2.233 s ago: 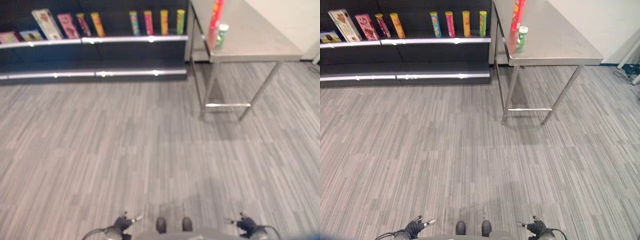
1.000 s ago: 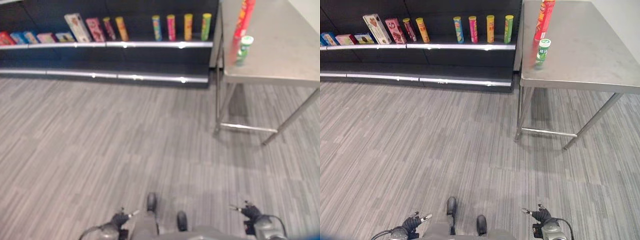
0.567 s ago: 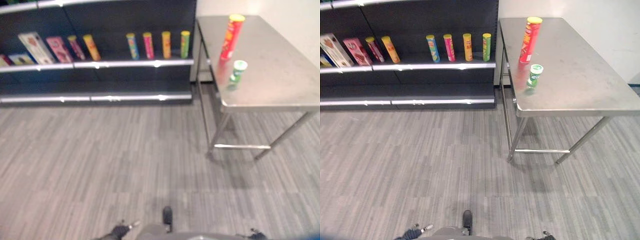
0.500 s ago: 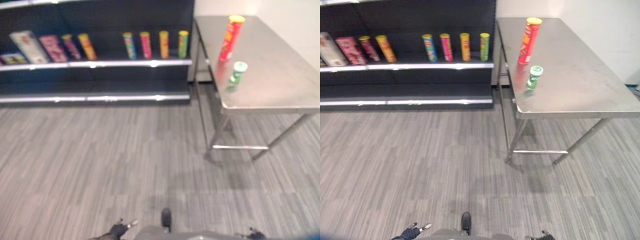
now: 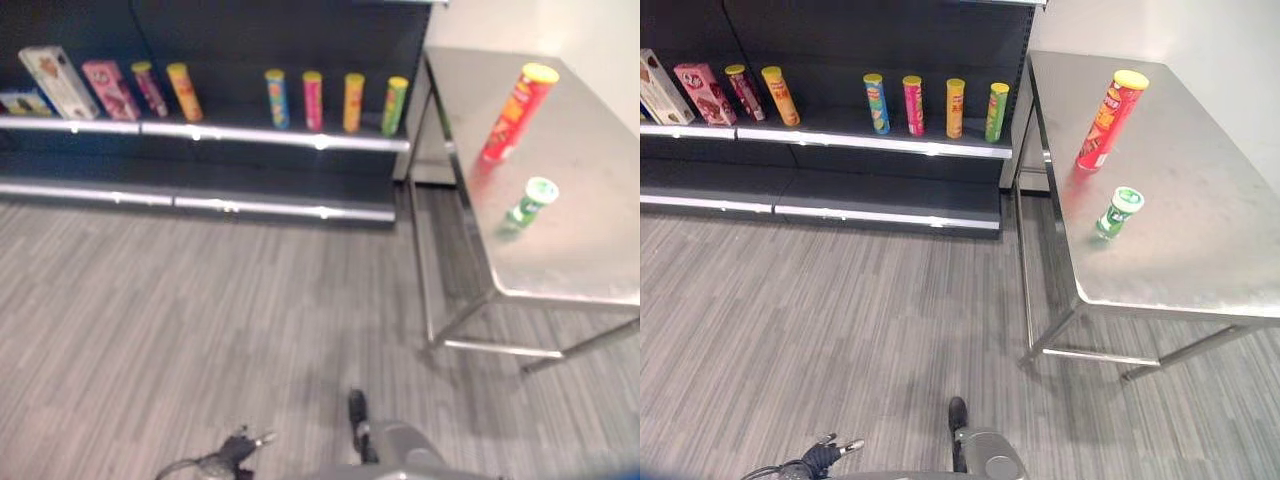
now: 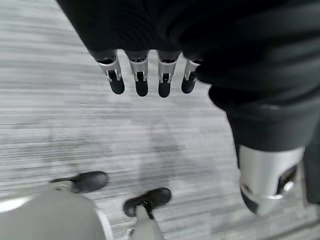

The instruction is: Put the goods on the table back onto the shelves and tidy them up.

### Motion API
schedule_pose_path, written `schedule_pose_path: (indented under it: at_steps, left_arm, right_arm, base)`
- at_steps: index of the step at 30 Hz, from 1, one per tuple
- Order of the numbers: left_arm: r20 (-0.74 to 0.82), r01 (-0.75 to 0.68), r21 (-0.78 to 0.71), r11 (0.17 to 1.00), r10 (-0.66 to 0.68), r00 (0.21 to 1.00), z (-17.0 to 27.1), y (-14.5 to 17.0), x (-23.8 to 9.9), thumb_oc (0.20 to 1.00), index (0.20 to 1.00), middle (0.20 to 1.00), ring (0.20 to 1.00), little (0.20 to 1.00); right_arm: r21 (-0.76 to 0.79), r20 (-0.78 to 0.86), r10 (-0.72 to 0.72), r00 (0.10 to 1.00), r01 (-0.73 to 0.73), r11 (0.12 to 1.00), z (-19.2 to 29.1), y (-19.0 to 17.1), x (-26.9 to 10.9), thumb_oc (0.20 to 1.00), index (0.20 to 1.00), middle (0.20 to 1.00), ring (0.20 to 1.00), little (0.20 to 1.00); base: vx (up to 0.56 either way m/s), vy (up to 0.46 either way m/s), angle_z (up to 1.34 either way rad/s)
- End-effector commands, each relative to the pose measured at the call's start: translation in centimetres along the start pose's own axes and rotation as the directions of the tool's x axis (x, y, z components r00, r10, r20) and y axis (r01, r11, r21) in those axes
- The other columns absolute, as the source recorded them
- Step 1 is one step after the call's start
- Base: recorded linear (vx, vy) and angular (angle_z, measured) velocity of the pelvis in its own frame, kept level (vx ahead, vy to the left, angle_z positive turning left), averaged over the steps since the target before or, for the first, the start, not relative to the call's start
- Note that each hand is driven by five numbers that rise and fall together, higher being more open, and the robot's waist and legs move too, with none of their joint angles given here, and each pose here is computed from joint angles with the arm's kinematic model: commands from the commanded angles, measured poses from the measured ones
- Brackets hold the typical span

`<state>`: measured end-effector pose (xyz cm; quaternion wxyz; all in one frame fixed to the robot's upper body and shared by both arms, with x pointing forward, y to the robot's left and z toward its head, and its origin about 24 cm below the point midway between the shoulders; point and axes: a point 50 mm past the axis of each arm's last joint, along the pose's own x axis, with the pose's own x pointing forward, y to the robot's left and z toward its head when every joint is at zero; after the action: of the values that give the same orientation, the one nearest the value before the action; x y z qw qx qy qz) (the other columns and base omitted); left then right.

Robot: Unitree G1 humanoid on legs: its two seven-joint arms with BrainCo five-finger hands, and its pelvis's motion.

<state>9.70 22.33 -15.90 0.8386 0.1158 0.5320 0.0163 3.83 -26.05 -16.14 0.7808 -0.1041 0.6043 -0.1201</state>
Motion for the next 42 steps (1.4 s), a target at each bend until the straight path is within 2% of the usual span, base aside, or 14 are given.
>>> schedule_pose_path:
  at_steps: [1, 15, 19, 21, 24, 27, 29, 30, 31, 32, 36, 38, 41, 42]
  left_arm:
    - [0.131, -0.013, -0.009, 1.0, 0.014, 0.991, 3.5, 0.7, 0.4, 1.0, 1.0, 1.0, 1.0, 1.0]
    - [0.092, -0.057, -0.076, 0.995, 0.064, 0.994, 2.3, 1.1, 0.2, 1.0, 1.0, 1.0, 1.0, 1.0]
    - [0.084, -0.059, -0.073, 0.996, 0.065, 0.994, 2.1, 1.1, 0.3, 1.0, 1.0, 1.0, 1.0, 1.0]
    - [0.093, -0.086, -0.099, 0.991, 0.095, 0.991, 2.3, 2.0, 0.2, 1.0, 1.0, 1.0, 1.0, 1.0]
    - [0.1, -0.133, -0.141, 0.981, 0.148, 0.984, 2.5, 3.8, 0.1, 1.0, 1.0, 1.0, 1.0, 1.0]
    - [0.109, -0.19, -0.167, 0.968, 0.209, 0.972, 2.7, 5.6, -0.1, 1.0, 1.0, 1.0, 1.0, 1.0]
    - [0.106, -0.206, -0.172, 0.963, 0.226, 0.968, 2.6, 6.1, -0.3, 1.0, 1.0, 1.0, 1.0, 1.0]
    - [0.107, -0.205, -0.171, 0.964, 0.225, 0.968, 2.6, 6.1, -0.3, 1.0, 1.0, 1.0, 1.0, 1.0]
    - [0.107, -0.207, -0.15, 0.967, 0.224, 0.969, 2.7, 6.2, -0.3, 1.0, 1.0, 1.0, 1.0, 1.0]
    - [0.11, -0.204, -0.149, 0.968, 0.221, 0.969, 2.6, 5.9, -0.3, 1.0, 1.0, 1.0, 1.0, 1.0]
    - [0.136, -0.153, -0.144, 0.978, 0.172, 0.976, 2.5, 4.5, -0.3, 1.0, 1.0, 1.0, 1.0, 1.0]
    - [0.144, -0.122, -0.134, 0.983, 0.141, 0.98, 2.4, 3.9, -0.3, 1.0, 1.0, 1.0, 1.0, 1.0]
    - [0.144, -0.09, -0.121, 0.989, 0.108, 0.984, 2.4, 3.3, -0.2, 1.0, 1.0, 1.0, 1.0, 1.0]
    - [0.143, -0.084, -0.118, 0.989, 0.1, 0.985, 2.3, 3.1, -0.2, 1.0, 1.0, 1.0, 1.0, 1.0]
  right_arm:
    - [-0.003, 0.047, -0.062, 0.997, 0.062, 0.998, 1.6, -2.7, 0.2, 1.0, 1.0, 1.0, 1.0, 1.0]
    - [-0.009, 0.116, -0.073, 0.991, 0.074, 0.997, 4.5, -2.5, 0.4, 1.0, 1.0, 1.0, 1.0, 1.0]
    - [0.065, 0.109, -0.083, 0.991, 0.077, 0.995, 4.4, -2.5, 0.4, 1.0, 1.0, 1.0, 1.0, 1.0]
    - [0.178, 0.1, -0.117, 0.988, 0.098, 0.979, 4.5, -3.1, 0.4, 1.0, 1.0, 1.0, 1.0, 1.0]
    - [0.329, 0.114, -0.19, 0.975, 0.143, 0.933, 5.0, -5.0, 0.3, 1.0, 1.0, 1.0, 1.0, 1.0]
    - [0.49, 0.144, -0.337, 0.931, 0.229, 0.841, 6.1, -9.0, -0.5, 1.0, 1.0, 1.0, 1.0, 1.0]
    - [0.547, 0.183, -0.481, 0.857, 0.318, 0.775, 6.6, -13.0, -2.0, 1.0, 1.0, 1.0, 1.0, 1.0]
    - [0.547, 0.182, -0.481, 0.857, 0.319, 0.774, 6.5, -13.0, -2.0, 1.0, 1.0, 1.0, 1.0, 1.0]
    - [0.557, 0.287, -0.623, 0.728, 0.403, 0.727, 8.5, -17.2, -4.7, 1.0, 1.0, 1.0, 1.0, 1.0]
    - [0.573, 0.334, -0.679, 0.654, 0.431, 0.697, 9.6, -19.0, -6.3, 1.0, 1.0, 1.0, 1.0, 1.0]
    - [0.603, 0.552, -0.779, 0.299, 0.502, 0.62, 14.6, -24.5, -14.2, 1.0, 1.0, 1.0, 1.0, 1.0]
    - [0.569, 0.67, -0.728, 0.143, 0.53, 0.628, 17.9, -25.9, -18.3, 1.0, 1.0, 1.0, 1.0, 1.0]
    - [0.457, 0.846, -0.533, -0.017, 0.537, 0.709, 23.5, -24.6, -23.0, 1.0, 1.0, 1.0, 1.0, 1.0]
    - [0.429, 0.875, -0.482, -0.037, 0.52, 0.739, 24.6, -23.9, -23.7, 1.0, 1.0, 1.0, 1.0, 1.0]
  base:
    - [0.22, -0.001, 0.0]
    - [0.24, 0.121, -0.54]
    - [0.15, 0.291, -0.6]
    - [0.11, 0.358, -0.57]
    - [0.06, 0.244, -0.65]
    - [0.02, 0.111, -0.44]
    - [0.07, 0.044, -0.49]
    - [0.07, 0.043, -0.26]
    - [0.04, 0.027, -0.16]
    - [0.08, 0.037, 0.06]
    - [0.09, -0.058, 0.17]
    - [0.07, -0.136, 0.03]
    - [0.03, -0.157, 0.24]
    - [0.04, -0.149, 0.24]
